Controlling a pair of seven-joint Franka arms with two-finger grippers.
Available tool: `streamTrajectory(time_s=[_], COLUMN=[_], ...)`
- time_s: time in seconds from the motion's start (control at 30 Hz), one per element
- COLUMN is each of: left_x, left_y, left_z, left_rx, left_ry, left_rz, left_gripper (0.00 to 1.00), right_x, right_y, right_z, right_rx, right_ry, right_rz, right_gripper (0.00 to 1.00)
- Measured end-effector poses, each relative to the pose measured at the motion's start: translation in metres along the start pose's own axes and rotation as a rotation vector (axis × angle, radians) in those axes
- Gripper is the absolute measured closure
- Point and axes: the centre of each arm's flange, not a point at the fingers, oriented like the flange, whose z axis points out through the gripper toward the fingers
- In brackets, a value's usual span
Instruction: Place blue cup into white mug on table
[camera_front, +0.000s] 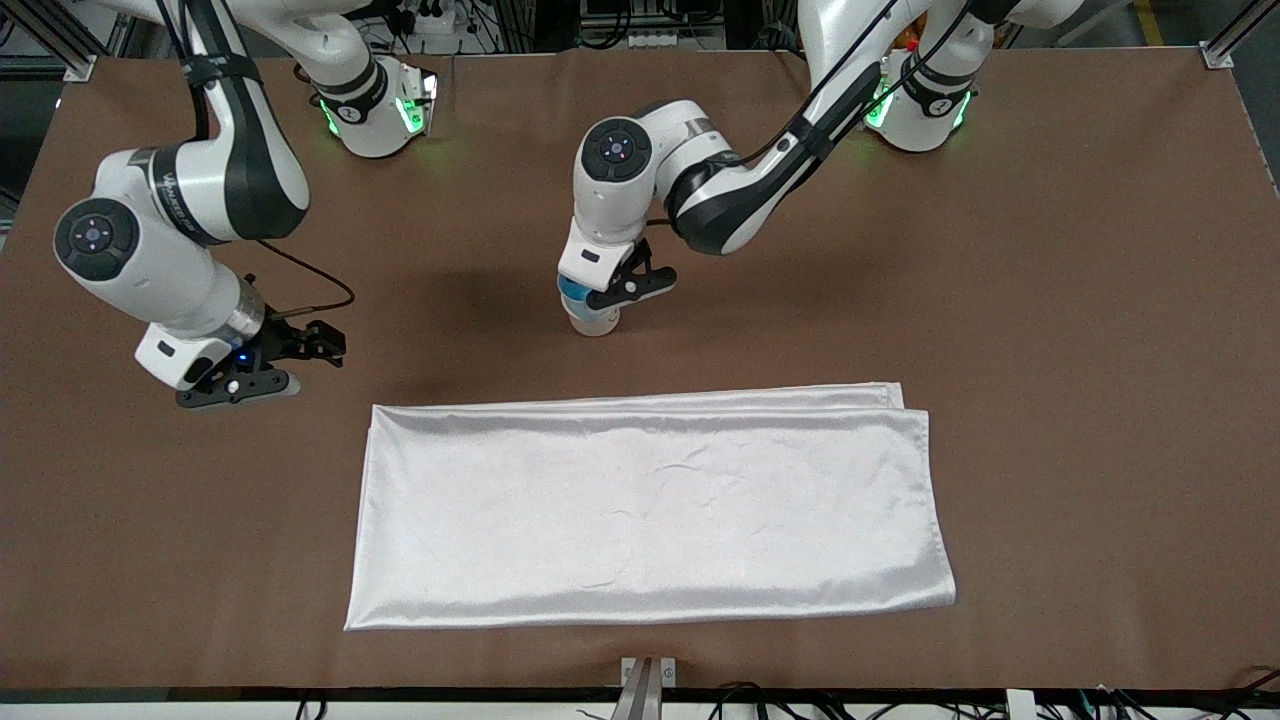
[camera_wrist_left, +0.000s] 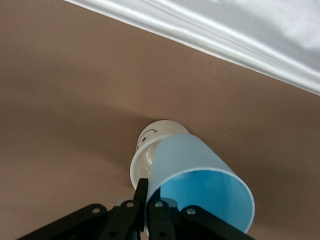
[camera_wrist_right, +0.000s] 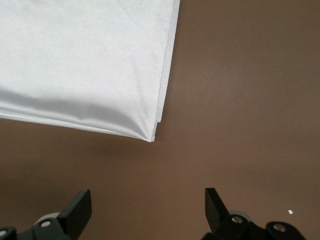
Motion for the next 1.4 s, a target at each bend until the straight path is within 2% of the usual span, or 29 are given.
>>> streamTrajectory(time_s=[0.3,0.47,0.77,0.93,1.07,1.17,1.33,1.4], left_x=[-0.004,-0.009,-0.017,-0.019,-0.020,-0.018,-0.006,0.005], left_y=[-0.006,-0.007,-0.006,-0.005,-0.005,-0.005,-0.001,0.001], left_z=[0.013,0.018,0.028,0.032,0.033,0.033,0.021,0.010], left_rx=[0.027,0.037,0.048,0.052,0.053,0.052,0.022,0.001], left_ry=[-0.007,-0.011,-0.018,-0.021,-0.023,-0.021,-0.010,-0.001], left_rz=[-0.002,0.004,0.015,0.018,0.020,0.022,0.052,0.053], left_gripper=[0.96,0.96,0.96,0.94,0.81,0.62,0.40,0.33], right_x=[-0.044,-0.060,-0.067,-0.069,-0.067,-0.061,-0.049,-0.046], right_y=[0.028,0.028,0.053,0.056,0.056,0.051,0.032,0.027], right_z=[0.026,0.033,0.026,0.022,0.006,-0.019,-0.060,-0.074], right_rx=[-0.012,-0.013,-0.019,-0.010,0.003,0.008,0.008,0.008], right_ry=[0.078,0.080,0.087,0.051,-0.009,-0.050,-0.068,-0.074], right_rz=[-0.032,-0.043,-0.053,-0.039,0.022,0.084,0.107,0.100], right_gripper=[0.00,0.00,0.00,0.00,0.00,0.00,0.00,0.00])
